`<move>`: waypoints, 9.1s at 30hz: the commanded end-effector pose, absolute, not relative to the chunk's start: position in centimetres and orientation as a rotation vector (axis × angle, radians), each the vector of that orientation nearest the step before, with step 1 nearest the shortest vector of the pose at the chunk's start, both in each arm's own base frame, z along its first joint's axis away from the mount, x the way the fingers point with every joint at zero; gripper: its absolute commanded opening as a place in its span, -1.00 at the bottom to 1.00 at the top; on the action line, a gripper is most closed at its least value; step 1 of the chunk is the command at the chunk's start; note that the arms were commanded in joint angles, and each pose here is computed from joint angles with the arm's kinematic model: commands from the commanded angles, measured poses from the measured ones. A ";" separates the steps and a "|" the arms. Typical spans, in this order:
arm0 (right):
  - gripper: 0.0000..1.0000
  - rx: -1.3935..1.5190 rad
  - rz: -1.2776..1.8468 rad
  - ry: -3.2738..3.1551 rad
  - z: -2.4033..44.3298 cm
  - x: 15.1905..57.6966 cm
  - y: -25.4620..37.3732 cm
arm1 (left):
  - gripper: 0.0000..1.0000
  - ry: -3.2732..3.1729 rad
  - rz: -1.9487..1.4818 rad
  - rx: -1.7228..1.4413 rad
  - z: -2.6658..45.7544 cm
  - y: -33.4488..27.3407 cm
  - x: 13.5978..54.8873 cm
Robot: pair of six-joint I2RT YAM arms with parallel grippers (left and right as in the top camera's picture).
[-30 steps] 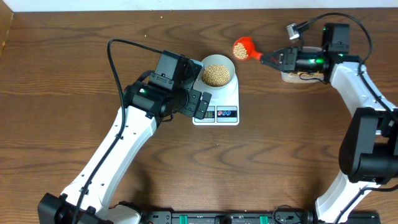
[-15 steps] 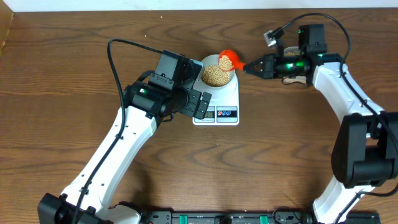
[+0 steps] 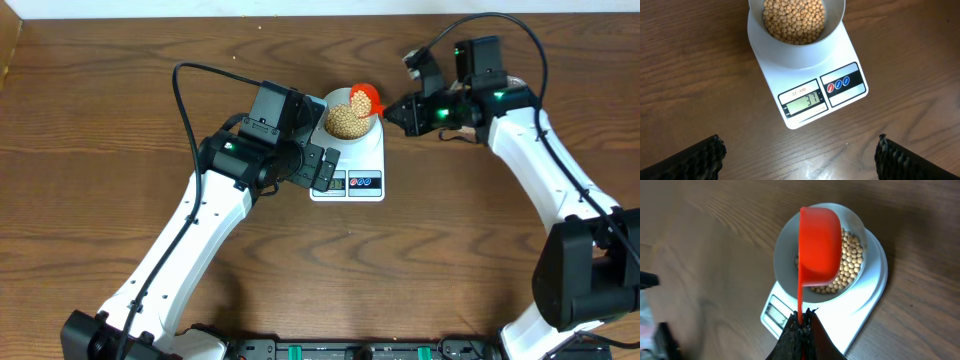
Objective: Scoop item into bowl and weigh 50g on scale
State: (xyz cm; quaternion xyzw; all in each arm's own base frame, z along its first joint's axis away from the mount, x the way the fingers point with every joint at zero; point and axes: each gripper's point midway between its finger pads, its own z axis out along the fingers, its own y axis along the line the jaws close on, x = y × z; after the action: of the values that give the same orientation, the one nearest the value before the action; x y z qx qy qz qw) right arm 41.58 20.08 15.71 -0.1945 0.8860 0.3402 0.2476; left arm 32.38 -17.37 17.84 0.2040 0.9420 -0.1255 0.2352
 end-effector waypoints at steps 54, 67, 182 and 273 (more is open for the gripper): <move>-0.98 -0.708 0.665 2.344 16.3 42.2 21.1 | 0.96 2.591 -0.324 0.550 17.6 -17.0 32.4; -0.97 -0.775 0.650 2.314 16.3 42.0 21.2 | 0.96 2.591 -0.324 0.550 17.6 -17.0 32.4; -0.98 -0.880 0.696 2.243 16.8 41.5 22.1 | 0.96 2.591 -0.324 0.550 17.6 -17.0 32.4; -0.98 -1.021 0.634 2.160 16.8 41.5 22.1 | 0.96 2.591 -0.324 0.550 17.6 -17.0 32.4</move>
State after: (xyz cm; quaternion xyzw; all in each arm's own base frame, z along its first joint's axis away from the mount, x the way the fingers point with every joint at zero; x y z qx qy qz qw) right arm 41.60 21.51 14.96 -0.3760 0.8401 0.2399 0.3088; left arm 32.38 -17.38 17.84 0.2043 0.9419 -0.1253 0.2352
